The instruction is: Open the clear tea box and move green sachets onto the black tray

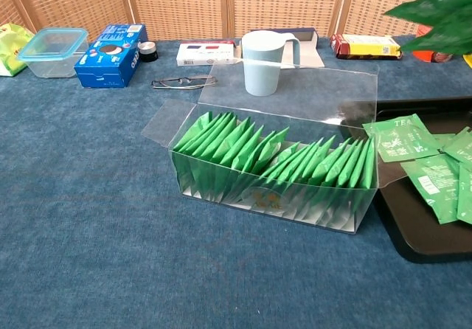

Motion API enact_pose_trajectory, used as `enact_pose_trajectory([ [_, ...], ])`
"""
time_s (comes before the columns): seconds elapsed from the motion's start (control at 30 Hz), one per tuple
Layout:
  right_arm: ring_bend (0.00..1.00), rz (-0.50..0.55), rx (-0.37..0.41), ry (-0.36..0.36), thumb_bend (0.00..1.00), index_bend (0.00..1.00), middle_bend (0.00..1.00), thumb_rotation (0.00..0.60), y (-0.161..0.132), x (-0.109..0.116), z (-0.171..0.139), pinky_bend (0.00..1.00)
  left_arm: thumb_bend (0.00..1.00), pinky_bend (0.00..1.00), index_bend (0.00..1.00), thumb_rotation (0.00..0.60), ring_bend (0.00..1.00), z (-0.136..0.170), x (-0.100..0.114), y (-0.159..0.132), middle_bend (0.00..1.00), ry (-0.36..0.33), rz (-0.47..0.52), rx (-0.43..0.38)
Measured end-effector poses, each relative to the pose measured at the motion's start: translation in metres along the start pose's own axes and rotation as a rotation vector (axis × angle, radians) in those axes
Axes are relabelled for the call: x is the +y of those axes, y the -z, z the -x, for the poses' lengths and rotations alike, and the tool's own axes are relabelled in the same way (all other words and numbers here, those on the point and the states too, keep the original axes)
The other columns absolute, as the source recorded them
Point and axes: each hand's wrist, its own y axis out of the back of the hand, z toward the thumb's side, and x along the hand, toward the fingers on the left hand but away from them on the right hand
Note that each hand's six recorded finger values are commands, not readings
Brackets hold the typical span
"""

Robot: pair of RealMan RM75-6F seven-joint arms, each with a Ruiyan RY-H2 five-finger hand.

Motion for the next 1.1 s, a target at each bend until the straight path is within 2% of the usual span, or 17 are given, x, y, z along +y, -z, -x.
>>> enact_pose_trajectory([
  [0.3,0.13,-0.012,-0.077,0.006,0.32,0.73,0.20,0.600,0.025,0.002,-0.012,0.04,0.22,0.22,0.05,0.600,0.00,-0.003,0.004,-0.003,0.04,-0.019,0.001,-0.004],
  [0.53,0.12,-0.023,-0.125,-0.029,0.32,0.70,0.20,0.600,0.039,-0.007,-0.024,0.04,0.22,0.22,0.05,0.600,0.00,-0.006,0.011,-0.002,0.04,-0.048,-0.003,0.000],
  [0.8,0.09,-0.027,-0.166,-0.102,0.33,0.52,0.13,0.600,0.047,-0.028,-0.036,0.03,0.22,0.22,0.05,0.600,0.00,-0.005,0.009,-0.003,0.04,-0.041,-0.003,-0.005],
  [0.97,0.06,-0.030,-0.162,-0.140,0.33,0.36,0.09,0.600,0.045,-0.041,-0.034,0.03,0.22,0.22,0.05,0.600,0.00,-0.003,0.008,-0.003,0.04,-0.038,-0.002,-0.005],
  [1.1,0.04,-0.044,-0.167,-0.159,0.32,0.30,0.06,0.600,0.044,-0.047,-0.030,0.02,0.22,0.22,0.05,0.600,0.00,0.000,0.007,-0.001,0.04,-0.033,-0.003,-0.001],
])
